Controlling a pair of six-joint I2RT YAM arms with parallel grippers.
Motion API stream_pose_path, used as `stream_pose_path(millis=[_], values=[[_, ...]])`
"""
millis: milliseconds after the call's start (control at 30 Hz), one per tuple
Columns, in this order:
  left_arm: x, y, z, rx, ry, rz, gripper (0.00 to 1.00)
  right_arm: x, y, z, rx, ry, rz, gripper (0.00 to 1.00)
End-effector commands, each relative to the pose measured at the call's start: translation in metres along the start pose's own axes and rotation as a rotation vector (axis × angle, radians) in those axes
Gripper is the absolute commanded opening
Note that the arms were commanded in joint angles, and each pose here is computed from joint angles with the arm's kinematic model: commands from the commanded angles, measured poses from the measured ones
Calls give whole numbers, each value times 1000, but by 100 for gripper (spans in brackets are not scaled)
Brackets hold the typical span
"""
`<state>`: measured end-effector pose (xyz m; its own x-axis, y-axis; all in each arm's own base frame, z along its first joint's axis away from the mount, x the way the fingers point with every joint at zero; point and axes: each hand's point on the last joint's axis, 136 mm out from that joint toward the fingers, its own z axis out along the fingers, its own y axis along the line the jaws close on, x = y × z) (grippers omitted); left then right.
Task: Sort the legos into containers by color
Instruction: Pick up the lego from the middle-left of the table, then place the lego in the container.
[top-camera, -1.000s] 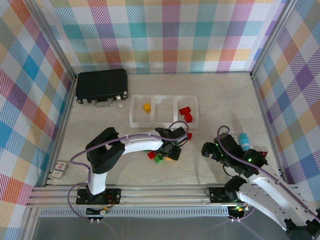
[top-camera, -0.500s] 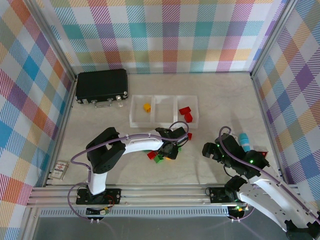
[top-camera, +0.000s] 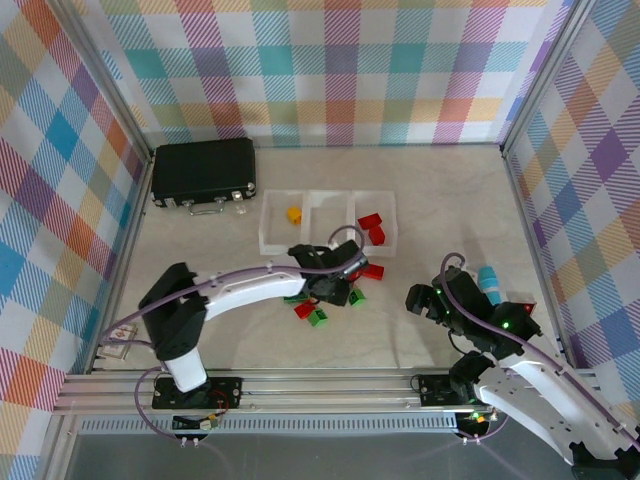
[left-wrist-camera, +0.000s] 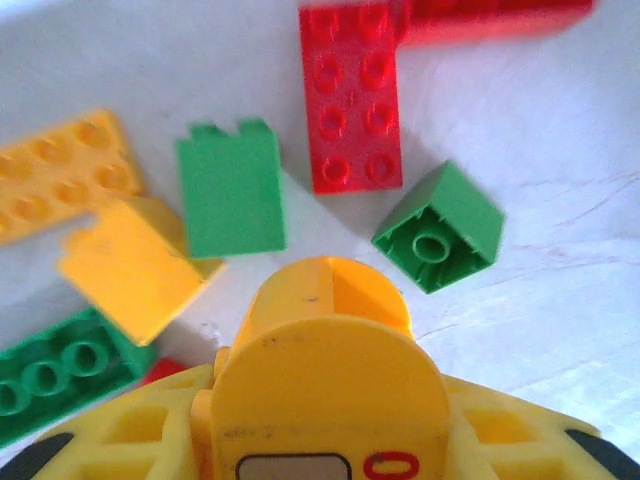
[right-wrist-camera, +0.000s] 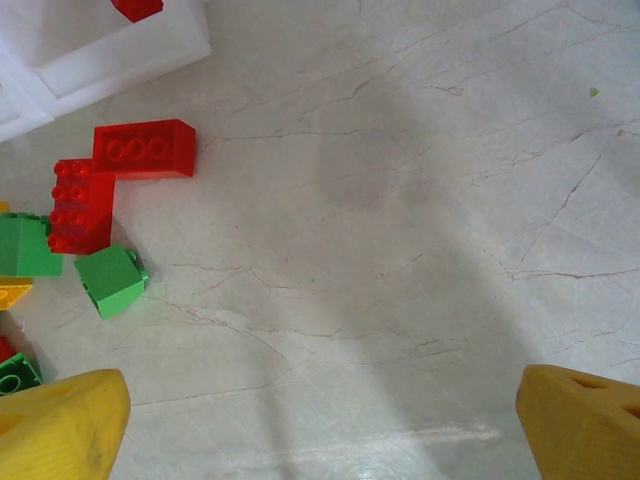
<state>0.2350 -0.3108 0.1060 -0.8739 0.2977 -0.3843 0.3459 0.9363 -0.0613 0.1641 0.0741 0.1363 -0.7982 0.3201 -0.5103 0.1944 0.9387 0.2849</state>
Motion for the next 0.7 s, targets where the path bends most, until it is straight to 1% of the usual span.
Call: stream_pose_path(millis=[0,200,300,433,667], values=[[-32,48,-25,-73,-67,-61,16,-9,3,-2,-11,-40,-12,99],[-86,114,-44,-118,-147,-158,11,-10,8,-1,-21,-33,-35,99],[-108,142,-44,-137,-172,-197,11,-11,7,-1,-16,-39,-42,99],[-130,160,-24,-133,-181,-222,12,-12,9,0,-20,-44,-50,99],[-146,174,20,-149,-127,-247,11,-15,7,0,6,-44,-79,99]])
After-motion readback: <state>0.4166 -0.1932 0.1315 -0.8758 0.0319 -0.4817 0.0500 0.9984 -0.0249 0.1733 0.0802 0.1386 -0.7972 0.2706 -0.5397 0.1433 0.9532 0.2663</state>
